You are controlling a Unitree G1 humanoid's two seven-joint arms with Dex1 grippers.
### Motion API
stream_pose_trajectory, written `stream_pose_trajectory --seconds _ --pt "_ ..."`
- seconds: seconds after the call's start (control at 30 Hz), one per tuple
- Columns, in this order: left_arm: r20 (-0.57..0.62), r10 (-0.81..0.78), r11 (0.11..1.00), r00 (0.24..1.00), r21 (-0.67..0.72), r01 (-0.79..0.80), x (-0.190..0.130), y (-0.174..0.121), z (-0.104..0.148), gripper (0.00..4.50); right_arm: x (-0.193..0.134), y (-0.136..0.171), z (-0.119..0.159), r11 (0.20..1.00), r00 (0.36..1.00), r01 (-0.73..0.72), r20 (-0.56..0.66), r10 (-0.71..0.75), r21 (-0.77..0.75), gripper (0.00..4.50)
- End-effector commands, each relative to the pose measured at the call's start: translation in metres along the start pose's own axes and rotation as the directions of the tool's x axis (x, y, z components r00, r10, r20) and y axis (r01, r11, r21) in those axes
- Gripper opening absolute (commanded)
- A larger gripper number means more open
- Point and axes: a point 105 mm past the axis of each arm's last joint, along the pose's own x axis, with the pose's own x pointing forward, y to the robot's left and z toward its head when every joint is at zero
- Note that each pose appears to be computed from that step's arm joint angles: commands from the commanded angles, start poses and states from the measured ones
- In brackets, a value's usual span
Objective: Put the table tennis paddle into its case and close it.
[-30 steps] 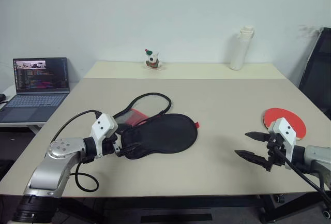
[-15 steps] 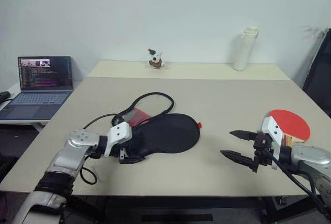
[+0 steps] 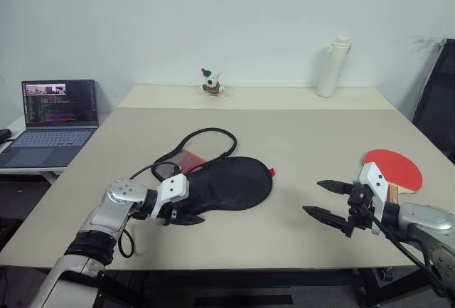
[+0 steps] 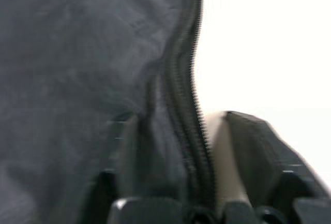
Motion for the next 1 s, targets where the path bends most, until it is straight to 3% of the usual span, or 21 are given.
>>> stream_pose_trajectory --seconds 0.03,0.17,0.2,0.43,0.7,1.0 --pt "-0.005 -0.004 1.000 1.000 -0.023 0.004 -0.004 -0.005 0.001 1.43 -0.001 0.002 0.011 0.999 0.999 0.009 0.039 -0.007 -0.045 4.50" --pt "0.039 0.036 0.995 0.999 -0.090 -0.033 0.000 -0.009 0.008 0.08 -0.002 -0.001 0.012 0.999 0.999 0.024 0.042 -0.022 -0.042 4.50" --pt "0.050 0.052 0.993 0.997 -0.107 -0.047 0.003 -0.010 0.010 0.03 -0.002 -0.001 0.012 0.999 0.999 0.027 0.043 -0.026 -0.042 4.50" --pt "0.118 0.263 0.937 0.958 -0.269 -0.224 0.033 0.007 0.034 0.03 -0.006 -0.007 0.014 0.998 0.998 0.054 0.043 -0.052 -0.045 4.50" --pt "0.209 0.298 0.912 0.932 -0.352 -0.213 0.098 0.023 0.085 0.03 -0.013 -0.014 0.018 0.996 0.997 0.070 0.027 -0.069 -0.062 4.50" --pt "0.210 0.306 0.904 0.929 -0.368 -0.215 0.152 0.041 0.126 0.03 -0.019 -0.016 0.017 0.994 0.997 0.077 0.009 -0.077 -0.076 4.50"
